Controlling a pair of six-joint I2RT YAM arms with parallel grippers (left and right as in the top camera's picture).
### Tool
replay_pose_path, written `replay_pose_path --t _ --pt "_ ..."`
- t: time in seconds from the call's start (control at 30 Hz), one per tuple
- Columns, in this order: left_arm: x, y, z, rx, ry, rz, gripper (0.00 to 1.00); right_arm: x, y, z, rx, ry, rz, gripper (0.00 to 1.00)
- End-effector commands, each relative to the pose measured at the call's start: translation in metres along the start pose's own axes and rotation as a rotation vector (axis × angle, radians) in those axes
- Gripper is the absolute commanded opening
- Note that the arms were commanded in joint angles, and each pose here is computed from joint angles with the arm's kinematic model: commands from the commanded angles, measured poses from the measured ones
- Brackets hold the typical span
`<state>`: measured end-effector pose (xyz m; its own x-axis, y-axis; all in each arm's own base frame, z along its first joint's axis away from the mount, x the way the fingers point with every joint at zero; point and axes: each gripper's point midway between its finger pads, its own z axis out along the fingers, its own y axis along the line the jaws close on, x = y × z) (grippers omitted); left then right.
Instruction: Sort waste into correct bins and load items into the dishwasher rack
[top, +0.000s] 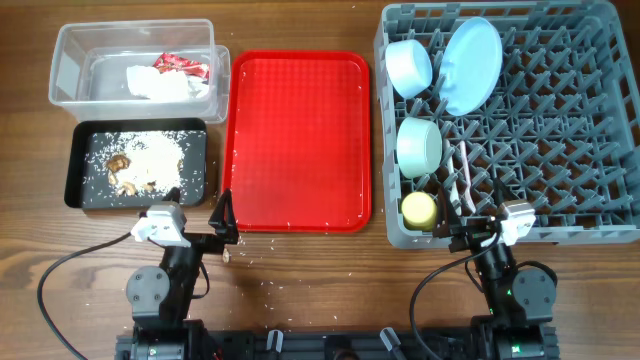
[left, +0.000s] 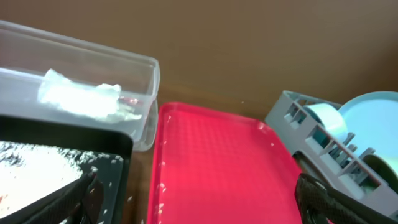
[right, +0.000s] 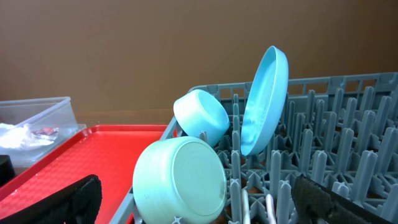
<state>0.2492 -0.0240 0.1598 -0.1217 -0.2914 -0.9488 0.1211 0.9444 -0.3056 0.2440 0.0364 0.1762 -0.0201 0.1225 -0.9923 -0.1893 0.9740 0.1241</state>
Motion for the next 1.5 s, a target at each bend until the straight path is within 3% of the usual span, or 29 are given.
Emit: replay_pose_path --t 0.0,1.47 --pt "0.0066 0.0129 -0.0029 -0.066 0.006 0.013 1.0 -0.0013 0.0018 -0.0002 -0.012 -0.007 -0.019 1.0" --pt "-0.0019 0.008 -0.005 -0.047 -0.032 0.015 1.0 -0.0013 0.0018 -0.0002 -0.012 -0.007 -0.019 1.0"
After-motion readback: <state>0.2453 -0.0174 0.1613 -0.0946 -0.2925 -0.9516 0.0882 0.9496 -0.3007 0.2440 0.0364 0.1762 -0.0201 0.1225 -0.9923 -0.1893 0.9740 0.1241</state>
